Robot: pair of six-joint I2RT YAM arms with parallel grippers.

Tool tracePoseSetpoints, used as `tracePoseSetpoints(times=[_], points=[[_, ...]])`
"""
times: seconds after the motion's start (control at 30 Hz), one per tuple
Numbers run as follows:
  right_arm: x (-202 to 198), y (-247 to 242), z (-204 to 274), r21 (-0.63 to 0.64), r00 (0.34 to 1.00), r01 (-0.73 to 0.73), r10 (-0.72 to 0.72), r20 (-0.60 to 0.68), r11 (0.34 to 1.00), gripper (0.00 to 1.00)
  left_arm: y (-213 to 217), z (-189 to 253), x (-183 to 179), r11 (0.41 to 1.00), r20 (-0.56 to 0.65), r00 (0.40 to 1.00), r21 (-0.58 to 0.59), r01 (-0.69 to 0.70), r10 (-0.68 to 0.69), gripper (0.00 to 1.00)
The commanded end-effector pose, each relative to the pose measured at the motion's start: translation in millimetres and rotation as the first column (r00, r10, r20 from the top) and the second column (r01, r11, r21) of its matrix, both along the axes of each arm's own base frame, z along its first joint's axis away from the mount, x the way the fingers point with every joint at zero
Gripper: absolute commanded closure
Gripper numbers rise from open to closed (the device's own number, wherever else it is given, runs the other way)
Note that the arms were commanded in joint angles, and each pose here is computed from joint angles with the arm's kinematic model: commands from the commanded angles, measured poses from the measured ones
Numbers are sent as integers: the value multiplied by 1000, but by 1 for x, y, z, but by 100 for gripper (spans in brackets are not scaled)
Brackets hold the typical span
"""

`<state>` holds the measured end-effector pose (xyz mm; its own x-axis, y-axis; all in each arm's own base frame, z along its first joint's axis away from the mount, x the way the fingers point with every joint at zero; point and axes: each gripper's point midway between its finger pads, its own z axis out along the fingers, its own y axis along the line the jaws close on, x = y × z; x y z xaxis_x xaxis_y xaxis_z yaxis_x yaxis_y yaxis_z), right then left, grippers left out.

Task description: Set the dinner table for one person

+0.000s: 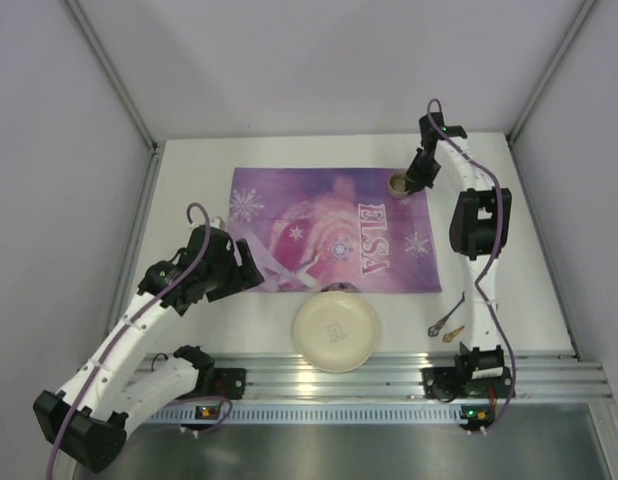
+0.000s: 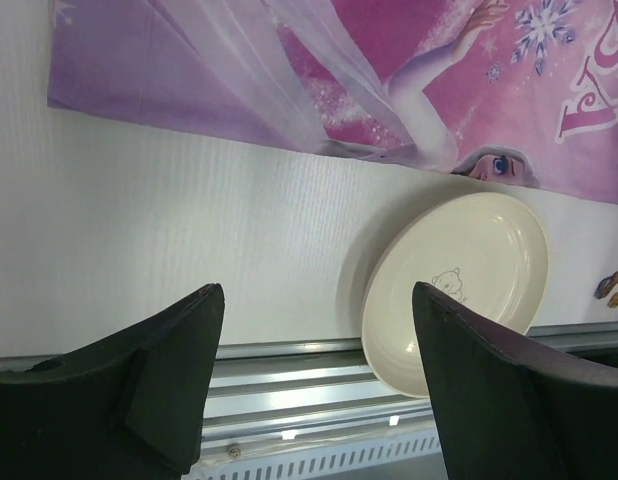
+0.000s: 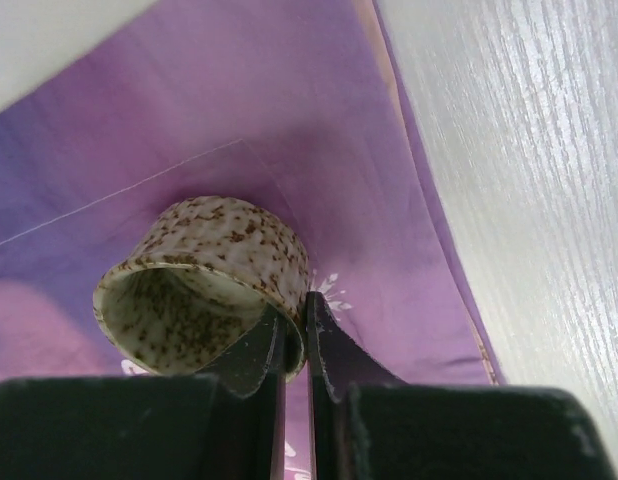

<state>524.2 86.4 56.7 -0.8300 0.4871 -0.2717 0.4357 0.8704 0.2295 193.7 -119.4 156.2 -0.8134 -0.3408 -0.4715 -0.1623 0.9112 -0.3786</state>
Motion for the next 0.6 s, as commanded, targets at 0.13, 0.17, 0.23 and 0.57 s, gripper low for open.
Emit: tracePoseSetpoints(times=[0.13,0.17,0.23,0.57], points=[[2,-3,-5,-83,1000,-25,25,2,996,64,6,-4,-19,998,-28,998,-30,-49,48,19],[3,-4,-6,-83,1000,-28,29,4,996,54,6,-7,-21,998,-38,998,-31,-47,46,19],[6,0,-2,-71,999,-47,49,18,996,35,5,-10,-24,999,-51,998,-32,-41,39,20],[-2,31,137,100,952,-128,94,291,987,17,-24,-31,-19,994,-103,992,-91,68,-77,21]])
